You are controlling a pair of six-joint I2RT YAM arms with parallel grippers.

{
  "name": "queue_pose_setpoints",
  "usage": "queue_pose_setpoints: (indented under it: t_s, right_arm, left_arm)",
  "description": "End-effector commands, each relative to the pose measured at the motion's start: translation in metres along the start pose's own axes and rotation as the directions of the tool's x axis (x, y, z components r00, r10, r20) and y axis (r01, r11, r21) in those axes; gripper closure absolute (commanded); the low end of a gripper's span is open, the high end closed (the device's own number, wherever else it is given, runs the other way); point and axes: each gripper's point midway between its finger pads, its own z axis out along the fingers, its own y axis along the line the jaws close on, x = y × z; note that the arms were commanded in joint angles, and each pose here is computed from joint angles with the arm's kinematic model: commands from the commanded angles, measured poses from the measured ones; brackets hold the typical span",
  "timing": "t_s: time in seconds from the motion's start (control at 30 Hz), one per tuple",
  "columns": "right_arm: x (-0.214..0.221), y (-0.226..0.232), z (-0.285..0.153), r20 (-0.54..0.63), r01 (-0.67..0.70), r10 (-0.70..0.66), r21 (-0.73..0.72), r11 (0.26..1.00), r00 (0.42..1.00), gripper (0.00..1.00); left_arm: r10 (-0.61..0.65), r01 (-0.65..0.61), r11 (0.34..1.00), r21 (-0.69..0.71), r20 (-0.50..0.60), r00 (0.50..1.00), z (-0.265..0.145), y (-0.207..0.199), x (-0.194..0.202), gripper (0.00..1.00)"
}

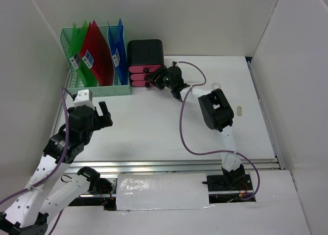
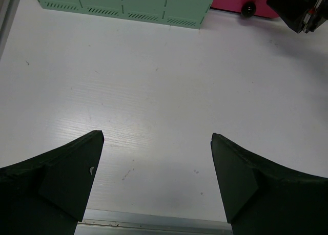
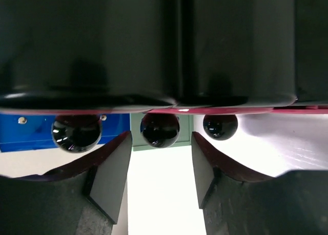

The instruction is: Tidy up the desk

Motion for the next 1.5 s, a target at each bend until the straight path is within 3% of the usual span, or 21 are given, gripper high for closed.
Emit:
queue_pose_setpoints:
  t_s: [0.0,0.13,0.4,0.5,0.6,0.7,1.17,1.23,1.27,1.33,1.37,1.47]
  right_arm:
    - [-0.008,0.016,0.008,0.04,-0.002,0.004,-0.038,0.999,0.999,0.43]
    - [-0.006,0.013,0.014,0.035,-0.013,0.014,-0.037,0.999,0.999,0.5]
    - [-0.001,0.009,0.022,0.011,-0.026,0.026,-0.04,0.999,1.0,0.52]
    - [0.001,0.01,0.019,0.01,-0.04,0.041,-0.055,0.998,0.999,0.59]
    - [0.003,0.009,0.014,0.016,-0.046,0.047,-0.059,0.997,0.999,0.82]
    - [0.004,0.013,0.006,0.014,-0.057,0.058,-0.075,0.996,0.998,0.89]
    - [0.035,0.02,-0.05,-0.013,-0.108,0.108,-0.136,0.985,0.994,0.89]
    - [0.036,0.02,-0.049,-0.014,-0.107,0.106,-0.132,0.985,0.994,0.79]
    - [0.037,0.019,-0.048,-0.021,-0.108,0.106,-0.129,0.986,0.994,0.65]
    - [0.036,0.02,-0.047,-0.02,-0.103,0.101,-0.126,0.987,0.995,0.48]
    - [0.036,0.021,-0.047,-0.021,-0.1,0.098,-0.127,0.987,0.995,0.32]
    - [0.035,0.025,-0.051,-0.023,-0.087,0.084,-0.125,0.988,0.996,0.09]
  left_arm:
    - [0.004,-0.005,1.0,0.022,0.032,0.999,0.0,-0.003,-0.006,0.01]
    - [0.004,-0.005,1.0,0.026,0.031,1.0,0.0,-0.004,-0.006,0.01]
    - [0.005,-0.006,0.999,0.032,0.033,0.999,0.0,-0.005,-0.007,0.01]
    - [0.004,-0.005,0.999,0.033,0.035,0.999,-0.001,-0.005,-0.007,0.01]
    - [0.005,-0.006,0.999,0.036,0.033,0.999,0.0,-0.005,-0.007,0.01]
    - [0.006,-0.007,0.999,0.035,0.032,0.999,0.0,-0.005,-0.007,0.01]
    - [0.004,-0.005,0.999,0.036,0.033,0.999,-0.001,-0.005,-0.007,0.0]
    - [0.004,-0.005,0.999,0.034,0.032,0.999,0.0,-0.005,-0.006,0.0]
    - [0.003,-0.005,0.999,0.034,0.034,0.999,0.0,-0.005,-0.007,0.0]
    - [0.005,-0.006,0.999,0.034,0.033,0.999,0.0,-0.005,-0.006,0.0]
    - [0.003,-0.005,0.999,0.036,0.035,0.999,-0.001,-0.005,-0.007,0.0]
    - [0.005,-0.006,0.999,0.037,0.031,0.999,0.0,-0.005,-0.006,0.0]
